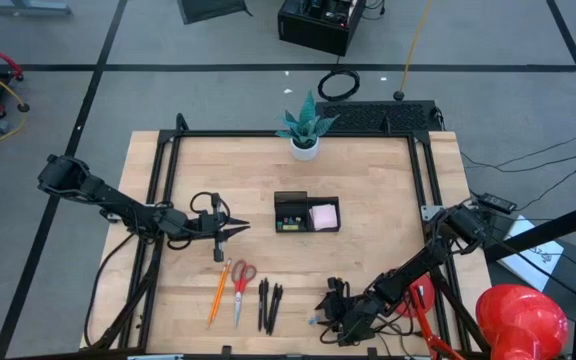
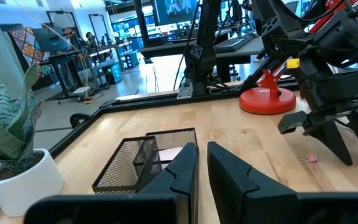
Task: Pick and place office supplies into organizer
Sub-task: Put the blue binder clip into the black desk organizer
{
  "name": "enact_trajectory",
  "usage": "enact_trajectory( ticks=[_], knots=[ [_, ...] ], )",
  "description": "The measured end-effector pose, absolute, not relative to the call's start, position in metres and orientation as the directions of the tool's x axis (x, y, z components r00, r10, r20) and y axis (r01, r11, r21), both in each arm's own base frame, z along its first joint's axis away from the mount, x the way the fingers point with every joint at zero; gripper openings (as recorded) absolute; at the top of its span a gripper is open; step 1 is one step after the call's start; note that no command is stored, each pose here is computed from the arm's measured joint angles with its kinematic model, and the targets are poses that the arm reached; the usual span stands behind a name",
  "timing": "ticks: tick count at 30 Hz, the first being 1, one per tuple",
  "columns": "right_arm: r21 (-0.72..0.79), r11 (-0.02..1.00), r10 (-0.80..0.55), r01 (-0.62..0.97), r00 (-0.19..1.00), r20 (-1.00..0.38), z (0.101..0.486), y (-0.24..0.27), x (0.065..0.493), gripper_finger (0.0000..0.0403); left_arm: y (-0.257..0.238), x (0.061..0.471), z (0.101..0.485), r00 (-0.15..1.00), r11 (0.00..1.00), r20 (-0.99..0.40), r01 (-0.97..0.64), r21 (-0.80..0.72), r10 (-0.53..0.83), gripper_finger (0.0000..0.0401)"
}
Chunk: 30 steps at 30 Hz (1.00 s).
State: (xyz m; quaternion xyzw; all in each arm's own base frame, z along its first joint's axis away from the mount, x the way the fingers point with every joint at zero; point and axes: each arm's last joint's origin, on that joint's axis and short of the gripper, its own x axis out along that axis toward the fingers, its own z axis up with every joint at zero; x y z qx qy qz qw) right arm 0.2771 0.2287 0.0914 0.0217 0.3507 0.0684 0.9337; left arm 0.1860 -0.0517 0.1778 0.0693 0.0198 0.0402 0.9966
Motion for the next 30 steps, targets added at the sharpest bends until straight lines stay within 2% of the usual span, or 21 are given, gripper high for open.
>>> enact_trajectory(
  ticks=[11,18,30],
  knots=[
    [0.050,0.995,0.100,-0.089,0.752,-0.652,0.0904,0.2211,0.2821,0.0171,-0.0518,0.1860,0.1778,0.996,0.987,-0.034,-0.074,0.140,0.080,0.0047],
    [0.013,0.992,0.104,-0.126,0.753,-0.649,0.0906,0.2213,0.2822,0.0168,-0.0518,0.1860,0.1778,0.996,0.987,-0.034,-0.074,0.140,0.080,0.0047],
    [0.040,0.987,0.145,-0.158,0.734,-0.664,0.0901,0.2222,0.2818,0.0090,-0.0517,0.1860,0.1778,0.996,0.987,-0.034,-0.075,0.141,0.081,0.0047]
  ],
)
